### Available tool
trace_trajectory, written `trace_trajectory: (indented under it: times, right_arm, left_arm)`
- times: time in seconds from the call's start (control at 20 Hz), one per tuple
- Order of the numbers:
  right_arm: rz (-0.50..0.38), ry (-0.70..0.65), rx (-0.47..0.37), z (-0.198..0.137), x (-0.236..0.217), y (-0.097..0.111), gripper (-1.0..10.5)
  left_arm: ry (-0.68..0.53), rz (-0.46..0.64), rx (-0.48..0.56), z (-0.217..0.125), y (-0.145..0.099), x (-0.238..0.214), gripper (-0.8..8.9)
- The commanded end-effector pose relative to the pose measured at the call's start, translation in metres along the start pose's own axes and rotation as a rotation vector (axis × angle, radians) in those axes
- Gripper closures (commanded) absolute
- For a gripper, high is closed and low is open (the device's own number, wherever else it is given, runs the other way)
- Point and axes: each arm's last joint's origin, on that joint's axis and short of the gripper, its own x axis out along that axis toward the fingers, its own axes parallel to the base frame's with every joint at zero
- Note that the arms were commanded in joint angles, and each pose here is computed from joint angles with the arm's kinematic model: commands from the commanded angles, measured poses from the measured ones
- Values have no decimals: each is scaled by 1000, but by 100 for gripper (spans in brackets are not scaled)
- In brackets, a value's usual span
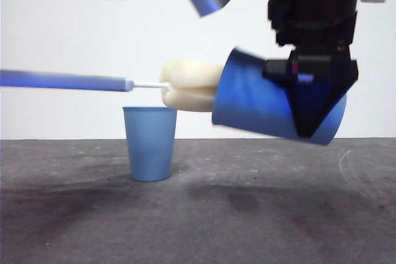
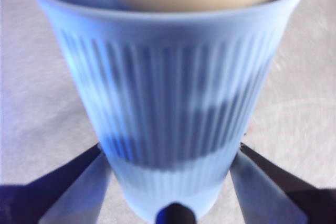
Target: Pick up the cup brush,pick up the cup,insert the brush into the cup,clean the cup,put the cup brush back,put the cup back to the fixed position on the table
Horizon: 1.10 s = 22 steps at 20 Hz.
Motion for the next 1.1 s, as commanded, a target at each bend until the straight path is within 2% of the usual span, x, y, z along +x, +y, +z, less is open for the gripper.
trace_trajectory:
  times: [0.05,0.15,0.3,0.5,0.6,0.75,0.95,1.1]
  right_arm:
    - [-13,-26,129,-6,-7,-10,959]
    - [-22,-48,206,-12,-13,-19,959]
    - [-35,-86,316,-21,-22,-28,959]
    - [-42,-160,455,-29,-37,-36,959]
    - [-36,-221,528,-32,-46,-40,959]
    - [-23,-343,622,-40,-63,-48,959]
    - [-9,-522,711,-50,-87,-59,959]
    - [9,-613,745,-59,-99,-63,959]
  left_arm:
    - [-27,72,-76,-5,2,-7,822]
    - [-66,128,-120,-9,3,-15,822]
    - [-176,155,-229,-14,5,-27,822]
    - [-474,189,-480,-14,14,-51,822]
    - [-570,216,-603,-16,23,-59,823]
    - [-552,232,-704,-22,42,-52,823]
    - [-585,104,-845,-28,76,-24,822]
    - [-514,46,-906,-26,99,1,822]
